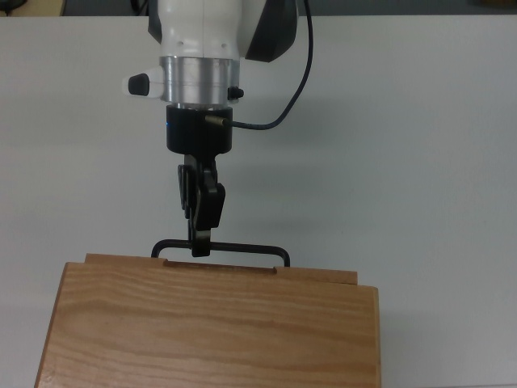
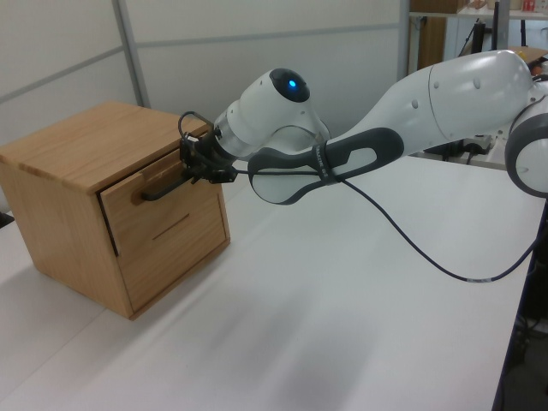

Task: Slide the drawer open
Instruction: 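Pull the gripped handle outward, sliding the upper drawer out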

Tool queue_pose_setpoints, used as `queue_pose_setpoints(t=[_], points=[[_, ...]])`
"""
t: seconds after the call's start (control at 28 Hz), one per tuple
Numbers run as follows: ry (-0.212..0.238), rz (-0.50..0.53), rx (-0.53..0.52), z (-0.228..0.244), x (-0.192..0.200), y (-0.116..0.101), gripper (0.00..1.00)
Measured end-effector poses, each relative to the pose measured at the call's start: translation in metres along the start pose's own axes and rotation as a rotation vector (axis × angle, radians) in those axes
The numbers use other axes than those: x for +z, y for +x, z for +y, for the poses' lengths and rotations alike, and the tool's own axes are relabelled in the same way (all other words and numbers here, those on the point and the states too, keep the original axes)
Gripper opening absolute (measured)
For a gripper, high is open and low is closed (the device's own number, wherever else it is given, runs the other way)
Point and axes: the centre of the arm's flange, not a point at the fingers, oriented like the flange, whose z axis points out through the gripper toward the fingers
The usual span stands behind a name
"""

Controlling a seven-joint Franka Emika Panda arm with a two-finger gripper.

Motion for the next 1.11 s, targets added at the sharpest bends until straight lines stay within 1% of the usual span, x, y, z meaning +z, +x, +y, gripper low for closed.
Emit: queue_pose_setpoints(t=[0.07, 0.14, 0.18, 0.32, 0.36, 0.5, 0.71, 0.86, 0.89, 1.07, 1.11], points=[[-0.017, -0.002, -0.001, -0.001, -0.003, 0.000, 0.24], [-0.043, -0.006, -0.002, -0.002, -0.007, -0.001, 0.24], [-0.065, -0.010, -0.004, -0.003, -0.011, -0.002, 0.24], [-0.124, -0.020, -0.008, -0.004, -0.023, -0.004, 0.24], [-0.147, -0.023, -0.010, -0.004, -0.027, -0.005, 0.24], [-0.211, -0.032, -0.014, -0.003, -0.039, -0.007, 0.24], [-0.334, -0.048, -0.020, -0.002, -0.062, -0.012, 0.24], [-0.390, -0.056, -0.013, -0.001, -0.076, -0.011, 0.24], [-0.412, -0.062, -0.006, 0.000, -0.080, -0.010, 0.24], [-0.492, -0.088, 0.016, 0.005, -0.096, -0.010, 0.24], [-0.502, -0.090, 0.018, 0.006, -0.099, -0.010, 0.24]])
